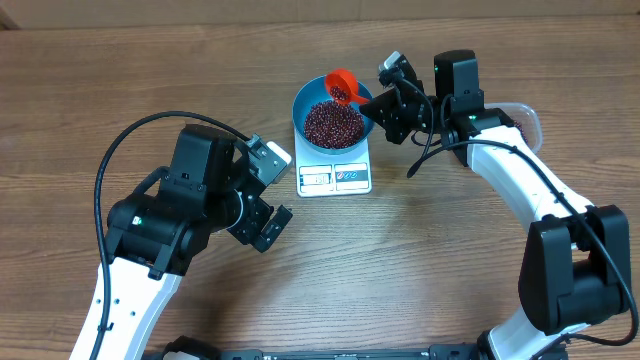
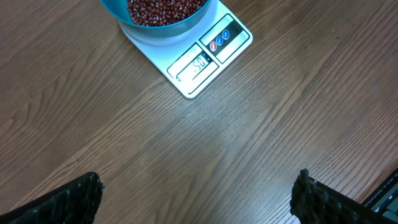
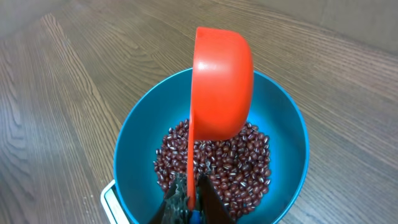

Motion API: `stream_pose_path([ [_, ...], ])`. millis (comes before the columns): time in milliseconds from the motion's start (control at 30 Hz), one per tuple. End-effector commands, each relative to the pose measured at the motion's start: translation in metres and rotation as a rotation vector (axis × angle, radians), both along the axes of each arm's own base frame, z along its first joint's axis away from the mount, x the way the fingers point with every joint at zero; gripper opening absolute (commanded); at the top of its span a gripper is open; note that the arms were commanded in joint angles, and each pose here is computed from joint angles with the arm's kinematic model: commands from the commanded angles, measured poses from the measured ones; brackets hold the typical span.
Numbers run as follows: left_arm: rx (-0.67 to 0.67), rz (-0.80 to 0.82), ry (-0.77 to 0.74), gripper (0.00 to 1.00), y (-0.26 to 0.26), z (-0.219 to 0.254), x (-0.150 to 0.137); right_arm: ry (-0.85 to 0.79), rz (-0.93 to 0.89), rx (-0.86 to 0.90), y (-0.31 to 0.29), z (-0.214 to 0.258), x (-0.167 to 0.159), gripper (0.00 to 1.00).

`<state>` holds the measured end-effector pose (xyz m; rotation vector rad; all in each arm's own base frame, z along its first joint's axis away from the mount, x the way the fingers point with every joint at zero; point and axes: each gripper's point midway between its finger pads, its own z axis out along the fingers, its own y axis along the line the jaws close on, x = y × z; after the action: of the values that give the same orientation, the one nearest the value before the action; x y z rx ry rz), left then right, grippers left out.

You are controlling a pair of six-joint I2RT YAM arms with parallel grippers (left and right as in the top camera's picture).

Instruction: Scoop item into bowl and weigh 150g on scale

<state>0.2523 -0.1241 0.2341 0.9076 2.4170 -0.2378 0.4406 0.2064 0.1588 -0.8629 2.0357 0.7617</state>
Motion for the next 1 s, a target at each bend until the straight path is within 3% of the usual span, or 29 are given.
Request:
stream_pose_path([
  [0, 0.005, -0.009, -0.028, 1.0, 0.001, 0.0076, 0.0032, 0.042, -0.028, 0.047, 0.0018, 0.0066, 0.002, 0.04],
  [967, 0.005, -0.009, -0.028, 1.0, 0.001, 0.0076, 0.0032, 0.31, -0.154, 0.225, 0.0001, 0.0118, -0.0024, 0.04],
])
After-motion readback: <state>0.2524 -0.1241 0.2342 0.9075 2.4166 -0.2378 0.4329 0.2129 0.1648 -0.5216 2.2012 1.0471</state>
